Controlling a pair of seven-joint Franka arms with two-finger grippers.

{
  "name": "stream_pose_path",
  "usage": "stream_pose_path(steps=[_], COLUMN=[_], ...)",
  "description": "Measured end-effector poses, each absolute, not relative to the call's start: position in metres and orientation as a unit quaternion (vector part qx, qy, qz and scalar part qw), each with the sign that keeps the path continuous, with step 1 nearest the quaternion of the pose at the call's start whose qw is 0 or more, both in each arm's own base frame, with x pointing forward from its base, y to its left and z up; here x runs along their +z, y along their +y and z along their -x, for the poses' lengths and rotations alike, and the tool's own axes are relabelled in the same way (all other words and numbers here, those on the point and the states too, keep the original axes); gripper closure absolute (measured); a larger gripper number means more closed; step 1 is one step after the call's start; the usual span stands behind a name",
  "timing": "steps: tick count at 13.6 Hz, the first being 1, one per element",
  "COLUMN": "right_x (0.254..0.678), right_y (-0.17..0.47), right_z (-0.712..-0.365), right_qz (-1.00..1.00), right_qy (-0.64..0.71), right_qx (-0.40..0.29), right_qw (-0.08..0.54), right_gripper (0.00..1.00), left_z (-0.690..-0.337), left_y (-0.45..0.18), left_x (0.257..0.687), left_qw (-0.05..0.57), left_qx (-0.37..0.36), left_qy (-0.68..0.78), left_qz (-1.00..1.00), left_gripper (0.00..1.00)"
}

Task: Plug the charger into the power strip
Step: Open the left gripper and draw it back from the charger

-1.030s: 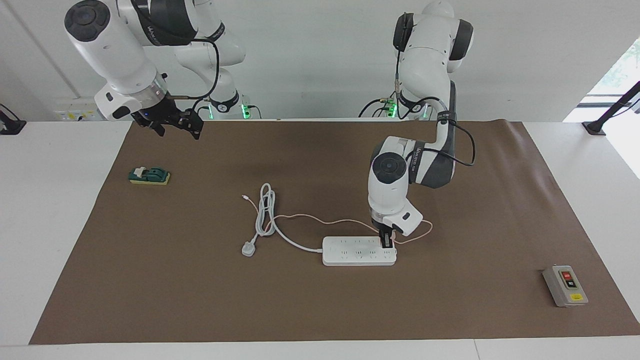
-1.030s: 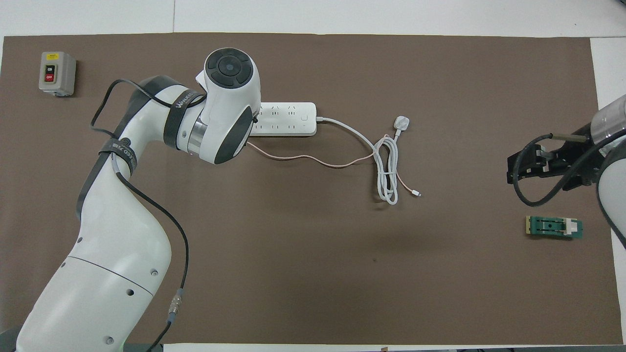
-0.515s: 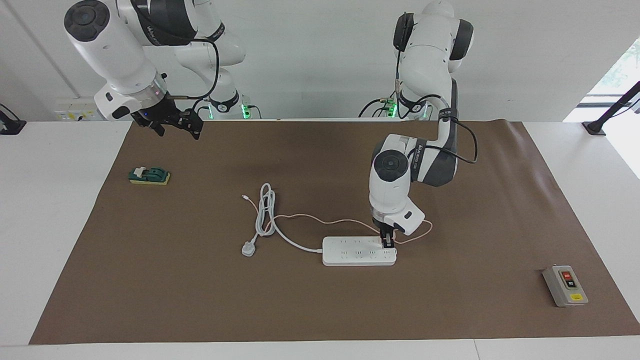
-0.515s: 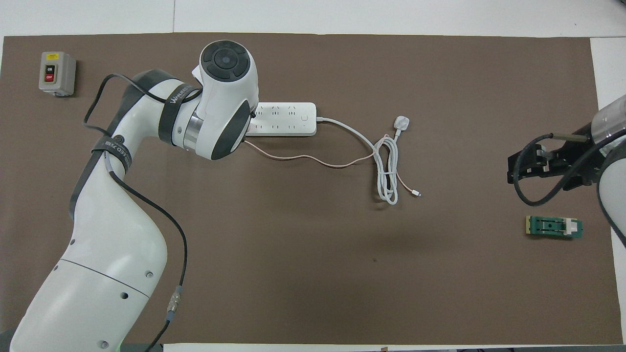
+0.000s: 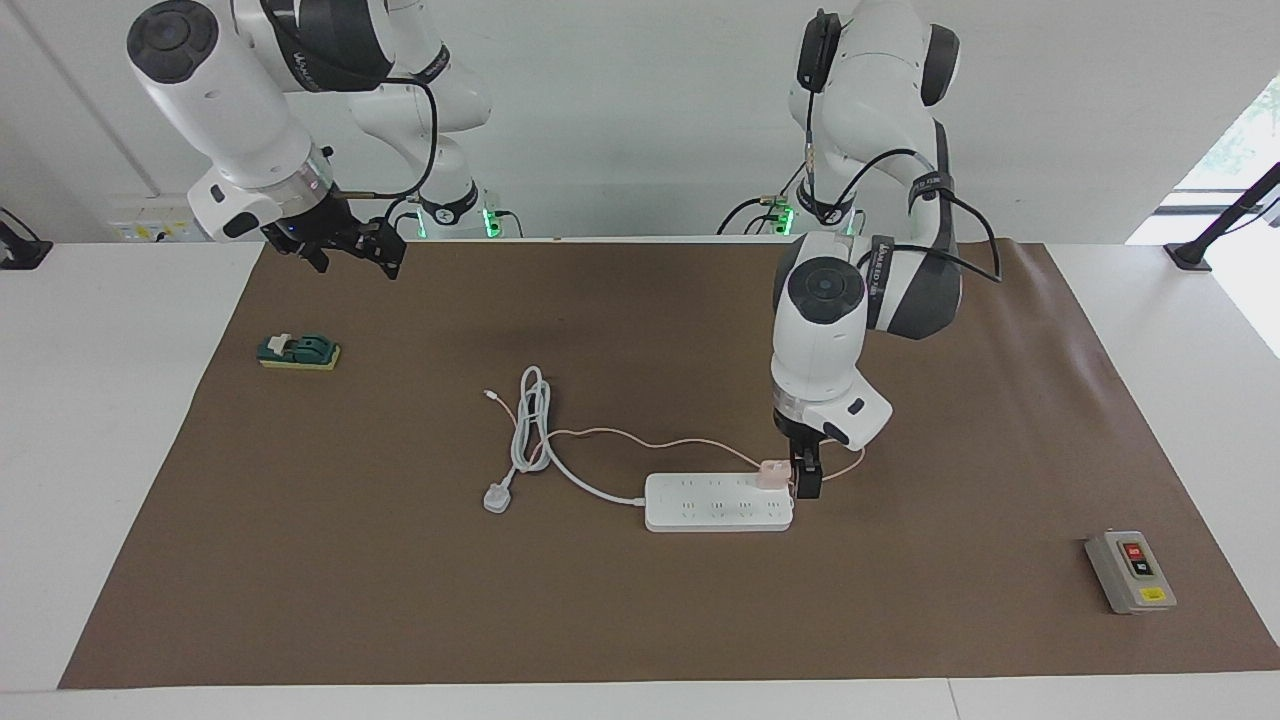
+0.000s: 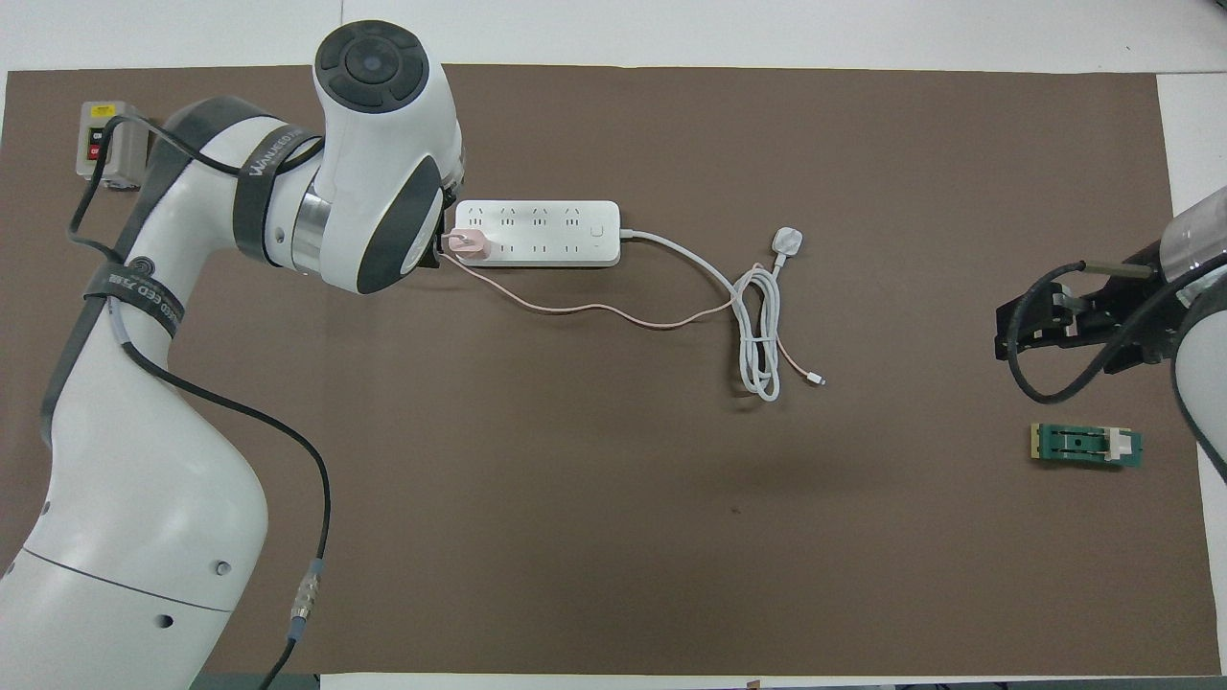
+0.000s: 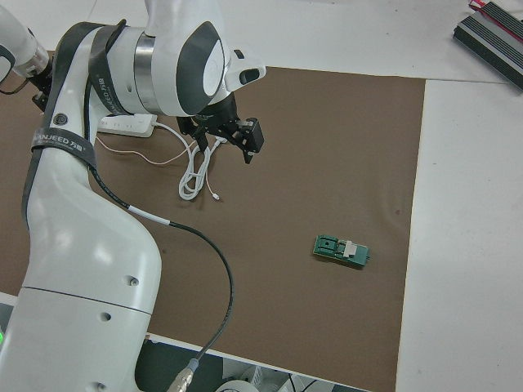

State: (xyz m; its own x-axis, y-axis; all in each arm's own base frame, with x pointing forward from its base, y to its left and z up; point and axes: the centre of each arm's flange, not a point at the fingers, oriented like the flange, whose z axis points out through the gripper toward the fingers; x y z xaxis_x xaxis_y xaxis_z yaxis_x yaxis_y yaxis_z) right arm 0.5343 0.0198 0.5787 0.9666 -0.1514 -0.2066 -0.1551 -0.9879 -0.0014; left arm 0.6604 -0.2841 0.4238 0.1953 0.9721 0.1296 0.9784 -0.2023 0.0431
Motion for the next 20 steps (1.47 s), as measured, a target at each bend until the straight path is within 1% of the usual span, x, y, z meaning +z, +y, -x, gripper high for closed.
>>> stream_pose_path(steps=[3,7,12,15,16,17,19,20], right_x=[0.579,0.579,0.579,0.579,0.579,0.579,0.579,0.579], right_y=[0.02,0.02,0.02,0.02,0.02,0.02,0.02,0.02], right_z=[-0.534,-0.534,-0.534,-0.534,-0.534,-0.534,-0.534,-0.534], right_qz=[0.992,0.992,0.992,0.992,0.992,0.992,0.992,0.992], right_qy=[0.077,0.077,0.077,0.077,0.077,0.077,0.077,0.077], right_qx=[0.103,0.103,0.103,0.103,0.103,0.103,0.103,0.103], right_qw=[0.009,0.009,0.009,0.009,0.009,0.009,0.009,0.009], right_gripper=[0.0,0.0,0.0,0.0,0.0,0.0,0.0,0.0], left_z=[-0.664,-0.668,-0.66,-0.644,-0.638,-0.633,-0.625,-0.614], left_y=[-0.247,-0.175,-0.103,-0.06,-0.047,-0.035,-0.018,-0.016], left_x=[0.46,0.513,0.553,0.589,0.597,0.602,0.603,0.6], left_qw=[0.021,0.012,0.017,0.009,0.011,0.012,0.013,0.012], left_qx=[-0.056,-0.053,-0.033,-0.028,-0.023,-0.02,-0.015,-0.01], left_qy=[-0.588,-0.505,-0.368,-0.254,-0.217,-0.18,-0.131,-0.111], left_qz=[0.806,0.861,0.929,0.967,0.976,0.983,0.991,0.994], left_gripper=[0.0,0.0,0.0,0.0,0.0,0.04,0.05,0.07])
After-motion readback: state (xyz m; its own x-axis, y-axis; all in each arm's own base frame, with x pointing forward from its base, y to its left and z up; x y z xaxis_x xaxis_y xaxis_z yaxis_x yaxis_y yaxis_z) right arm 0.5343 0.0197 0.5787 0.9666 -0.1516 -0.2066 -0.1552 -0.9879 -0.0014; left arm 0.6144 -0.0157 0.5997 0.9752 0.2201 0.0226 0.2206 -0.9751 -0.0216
